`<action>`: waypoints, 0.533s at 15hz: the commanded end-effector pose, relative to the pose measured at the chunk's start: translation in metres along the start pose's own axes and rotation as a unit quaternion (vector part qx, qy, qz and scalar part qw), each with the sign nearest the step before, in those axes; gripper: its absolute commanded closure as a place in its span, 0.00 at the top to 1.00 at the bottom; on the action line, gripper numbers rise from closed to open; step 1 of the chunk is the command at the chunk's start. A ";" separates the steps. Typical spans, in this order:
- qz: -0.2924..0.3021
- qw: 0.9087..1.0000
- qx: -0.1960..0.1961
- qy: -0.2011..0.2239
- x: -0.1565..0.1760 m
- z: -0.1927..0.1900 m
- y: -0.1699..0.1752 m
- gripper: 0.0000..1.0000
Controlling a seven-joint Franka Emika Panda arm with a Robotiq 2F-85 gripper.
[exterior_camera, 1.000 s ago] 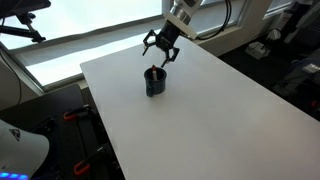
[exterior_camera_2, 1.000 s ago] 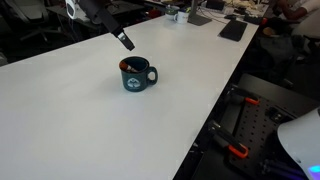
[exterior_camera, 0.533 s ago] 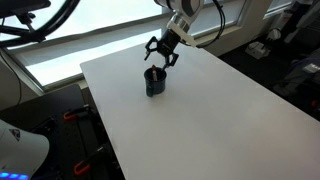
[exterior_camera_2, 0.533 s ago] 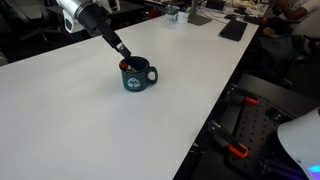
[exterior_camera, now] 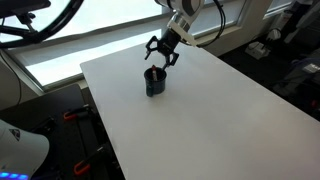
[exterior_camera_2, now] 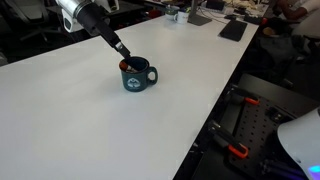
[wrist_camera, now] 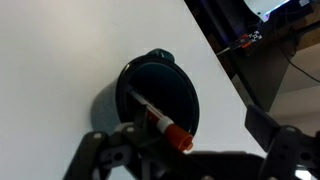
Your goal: Put the marker on the table
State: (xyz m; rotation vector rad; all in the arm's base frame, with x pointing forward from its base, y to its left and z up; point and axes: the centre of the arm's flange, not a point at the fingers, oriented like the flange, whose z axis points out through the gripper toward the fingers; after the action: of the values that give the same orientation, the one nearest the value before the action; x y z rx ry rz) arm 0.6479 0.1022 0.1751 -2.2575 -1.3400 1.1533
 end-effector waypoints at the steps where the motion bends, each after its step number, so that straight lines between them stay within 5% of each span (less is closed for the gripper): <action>1: 0.000 1.000 0.000 0.000 0.000 0.000 0.000 1.00; 4: 0.000 1.000 0.000 0.000 0.000 0.000 0.000 1.00; 5: 0.000 1.000 0.000 0.000 0.000 0.000 0.000 0.75; 8: 0.001 1.000 0.003 -0.001 0.001 0.002 0.002 0.58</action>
State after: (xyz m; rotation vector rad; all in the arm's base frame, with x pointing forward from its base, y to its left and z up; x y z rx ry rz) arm 0.6474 0.1015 0.1729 -2.2550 -1.3374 1.1567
